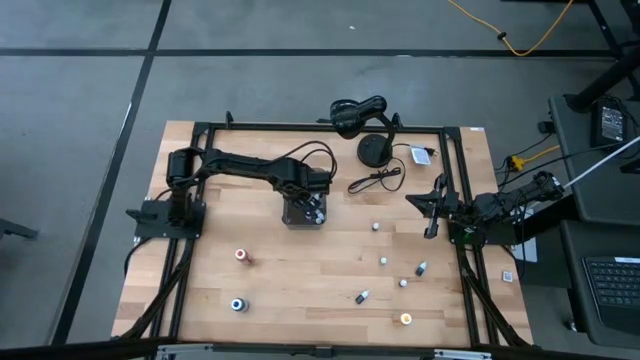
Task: Pick & Place food coloring
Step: Put the big purple food coloring bottle into the gray transparent bin, then put the big orange food coloring bottle into the gray transparent bin
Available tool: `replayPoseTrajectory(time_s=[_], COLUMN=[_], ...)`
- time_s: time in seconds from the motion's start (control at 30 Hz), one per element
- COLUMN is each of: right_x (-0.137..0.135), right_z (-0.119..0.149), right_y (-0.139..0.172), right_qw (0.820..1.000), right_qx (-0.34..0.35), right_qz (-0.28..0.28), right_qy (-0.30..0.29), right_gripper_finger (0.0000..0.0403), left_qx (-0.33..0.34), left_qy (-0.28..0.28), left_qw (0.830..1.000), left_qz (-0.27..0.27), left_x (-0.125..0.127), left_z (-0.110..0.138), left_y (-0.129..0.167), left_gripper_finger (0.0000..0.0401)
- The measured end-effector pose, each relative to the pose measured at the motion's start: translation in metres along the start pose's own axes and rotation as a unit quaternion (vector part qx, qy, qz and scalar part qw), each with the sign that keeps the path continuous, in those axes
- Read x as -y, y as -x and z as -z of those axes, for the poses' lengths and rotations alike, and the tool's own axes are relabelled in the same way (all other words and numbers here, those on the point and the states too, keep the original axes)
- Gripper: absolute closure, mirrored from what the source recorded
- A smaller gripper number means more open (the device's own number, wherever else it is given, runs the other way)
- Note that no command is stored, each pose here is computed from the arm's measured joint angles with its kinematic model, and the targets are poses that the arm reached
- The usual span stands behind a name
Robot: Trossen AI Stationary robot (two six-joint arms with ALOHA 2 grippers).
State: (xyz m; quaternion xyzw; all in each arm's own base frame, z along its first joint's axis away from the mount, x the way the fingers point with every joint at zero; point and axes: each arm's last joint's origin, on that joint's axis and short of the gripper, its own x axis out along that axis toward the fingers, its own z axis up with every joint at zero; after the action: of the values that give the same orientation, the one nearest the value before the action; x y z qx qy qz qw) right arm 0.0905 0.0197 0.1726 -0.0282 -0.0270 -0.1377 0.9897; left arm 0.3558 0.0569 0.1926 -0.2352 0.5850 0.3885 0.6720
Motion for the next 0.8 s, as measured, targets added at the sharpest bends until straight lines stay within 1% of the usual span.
replayPoseTrajectory(time_s=[0.17, 0.37, 0.67, 0.8], right_x=[0.000, 0.000, 0.000, 0.000], right_z=[0.000, 0.000, 0.000, 0.000], right_y=[0.000, 0.000, 0.000, 0.000], right_qw=[1.000, 1.000, 1.000, 1.000], right_qx=[0.000, 0.000, 0.000, 0.000], right_qz=[0.000, 0.000, 0.000, 0.000], right_qy=[0.000, 0.000, 0.000, 0.000], right_gripper_finger=[0.0388, 0.0388, 0.0388, 0.0388], left_qx=[0.002, 0.007, 0.030, 0.022], left_qy=[0.000, 0.000, 0.003, -0.004], left_qw=[1.000, 1.000, 1.000, 1.000], left_qz=[-0.005, -0.007, 0.003, -0.015], left_x=[0.000, -0.001, -0.008, -0.016], left_z=[0.000, 0.000, 0.001, 0.007], left_y=[-0.002, 0.000, 0.020, 0.030], left_gripper_finger=[0.0213, 0.0184, 0.0151, 0.0143])
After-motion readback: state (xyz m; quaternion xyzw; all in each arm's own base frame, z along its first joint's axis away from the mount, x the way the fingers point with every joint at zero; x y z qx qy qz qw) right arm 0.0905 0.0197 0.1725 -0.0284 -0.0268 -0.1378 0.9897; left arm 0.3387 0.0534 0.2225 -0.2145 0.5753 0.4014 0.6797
